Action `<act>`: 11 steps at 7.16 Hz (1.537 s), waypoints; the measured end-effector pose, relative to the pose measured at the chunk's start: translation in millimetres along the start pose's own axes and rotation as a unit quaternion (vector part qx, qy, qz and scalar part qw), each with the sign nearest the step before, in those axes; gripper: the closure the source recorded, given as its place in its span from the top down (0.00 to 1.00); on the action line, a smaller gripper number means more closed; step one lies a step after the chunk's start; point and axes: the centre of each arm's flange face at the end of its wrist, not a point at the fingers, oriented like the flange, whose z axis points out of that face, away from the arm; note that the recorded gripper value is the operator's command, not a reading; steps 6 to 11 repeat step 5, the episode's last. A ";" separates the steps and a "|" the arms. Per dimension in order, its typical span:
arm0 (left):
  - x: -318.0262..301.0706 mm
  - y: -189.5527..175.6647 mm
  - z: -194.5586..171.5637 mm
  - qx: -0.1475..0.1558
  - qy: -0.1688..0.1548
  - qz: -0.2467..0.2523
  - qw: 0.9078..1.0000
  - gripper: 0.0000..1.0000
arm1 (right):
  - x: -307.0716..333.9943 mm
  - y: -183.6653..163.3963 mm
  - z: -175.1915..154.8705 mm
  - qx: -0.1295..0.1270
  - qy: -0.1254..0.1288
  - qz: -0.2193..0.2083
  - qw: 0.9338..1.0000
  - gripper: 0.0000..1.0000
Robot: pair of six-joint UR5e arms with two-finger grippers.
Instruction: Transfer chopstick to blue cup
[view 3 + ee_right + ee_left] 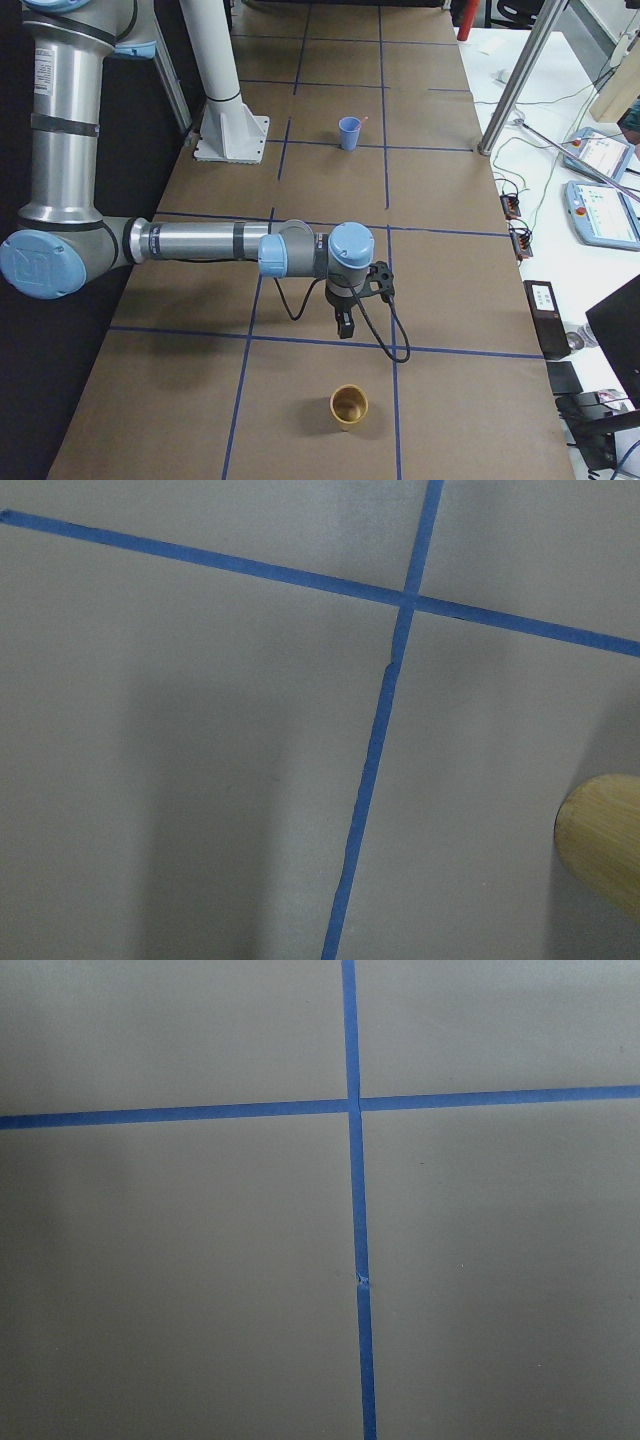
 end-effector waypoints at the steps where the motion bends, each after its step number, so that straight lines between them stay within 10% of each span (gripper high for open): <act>1: 1.1 -0.6 -0.9 0.001 0.001 0.001 1.000 1.00 | 0.8 0.7 -1.0 0.001 0.000 0.001 1.000 1.00; 11: 2.9 -2.0 -2.5 0.003 0.001 0.003 1.000 1.00 | 0.8 1.4 -2.1 0.002 0.000 0.001 1.000 1.00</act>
